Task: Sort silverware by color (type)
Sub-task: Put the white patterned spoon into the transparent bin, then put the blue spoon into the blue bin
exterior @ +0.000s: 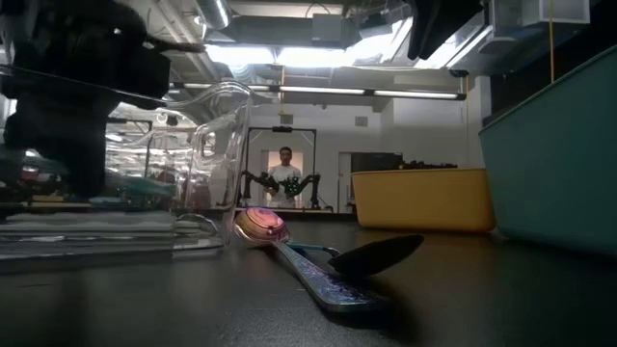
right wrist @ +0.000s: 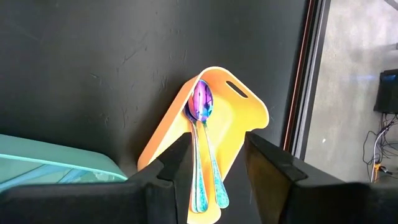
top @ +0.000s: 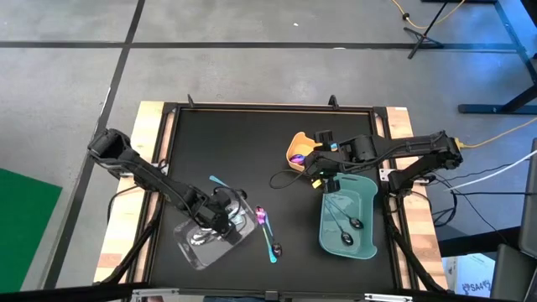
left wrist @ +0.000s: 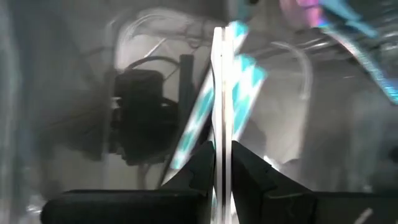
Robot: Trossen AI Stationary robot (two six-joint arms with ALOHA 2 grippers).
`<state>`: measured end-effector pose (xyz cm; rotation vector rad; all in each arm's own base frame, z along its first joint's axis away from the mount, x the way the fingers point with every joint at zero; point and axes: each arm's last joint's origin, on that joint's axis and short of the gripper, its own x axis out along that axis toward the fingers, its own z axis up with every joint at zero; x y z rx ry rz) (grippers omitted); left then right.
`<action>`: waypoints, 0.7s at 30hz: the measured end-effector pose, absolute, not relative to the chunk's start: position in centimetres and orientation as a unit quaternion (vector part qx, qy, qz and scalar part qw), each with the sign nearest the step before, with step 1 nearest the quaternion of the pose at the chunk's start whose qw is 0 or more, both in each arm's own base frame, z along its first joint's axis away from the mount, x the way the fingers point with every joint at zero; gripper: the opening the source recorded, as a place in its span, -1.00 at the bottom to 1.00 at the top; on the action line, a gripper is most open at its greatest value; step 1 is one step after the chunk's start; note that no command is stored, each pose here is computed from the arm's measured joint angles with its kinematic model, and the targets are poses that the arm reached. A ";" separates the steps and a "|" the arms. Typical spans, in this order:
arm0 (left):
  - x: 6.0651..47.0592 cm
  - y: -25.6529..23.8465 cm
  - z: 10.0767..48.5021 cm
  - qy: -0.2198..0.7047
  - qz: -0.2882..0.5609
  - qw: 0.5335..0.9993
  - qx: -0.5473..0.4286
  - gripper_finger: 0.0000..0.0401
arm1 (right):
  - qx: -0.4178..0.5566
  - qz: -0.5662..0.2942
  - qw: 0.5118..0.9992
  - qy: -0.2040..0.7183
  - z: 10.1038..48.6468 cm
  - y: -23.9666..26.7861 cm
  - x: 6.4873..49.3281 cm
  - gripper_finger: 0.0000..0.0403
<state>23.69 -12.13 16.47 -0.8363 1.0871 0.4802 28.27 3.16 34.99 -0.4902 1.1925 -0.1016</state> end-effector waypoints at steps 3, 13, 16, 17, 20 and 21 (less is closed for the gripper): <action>23.6 -12.1 16.3 0.500 0.222 0.746 -0.379 -0.85 | -0.228 -0.047 0.799 0.554 35.0 3.2 28.3 -0.35; 23.7 -12.1 16.4 0.500 0.221 0.745 -0.382 -0.74 | -0.228 -0.047 0.799 0.554 35.0 3.2 28.3 -0.35; 23.7 -12.1 16.4 0.500 0.221 0.745 -0.382 -0.70 | -0.228 -0.047 0.799 0.554 35.0 3.2 28.3 -0.35; 23.7 -12.1 16.4 0.500 0.221 0.745 -0.382 -0.68 | -0.228 -0.047 0.799 0.555 35.0 3.2 28.3 -0.35; 23.7 -12.1 16.4 0.500 0.221 0.745 -0.382 -0.62 | -0.228 -0.047 0.799 0.555 35.0 3.2 28.3 -0.35; 23.7 -12.1 16.4 0.500 0.221 0.745 -0.382 -0.59 | -0.228 -0.047 0.799 0.555 35.0 3.2 28.3 -0.35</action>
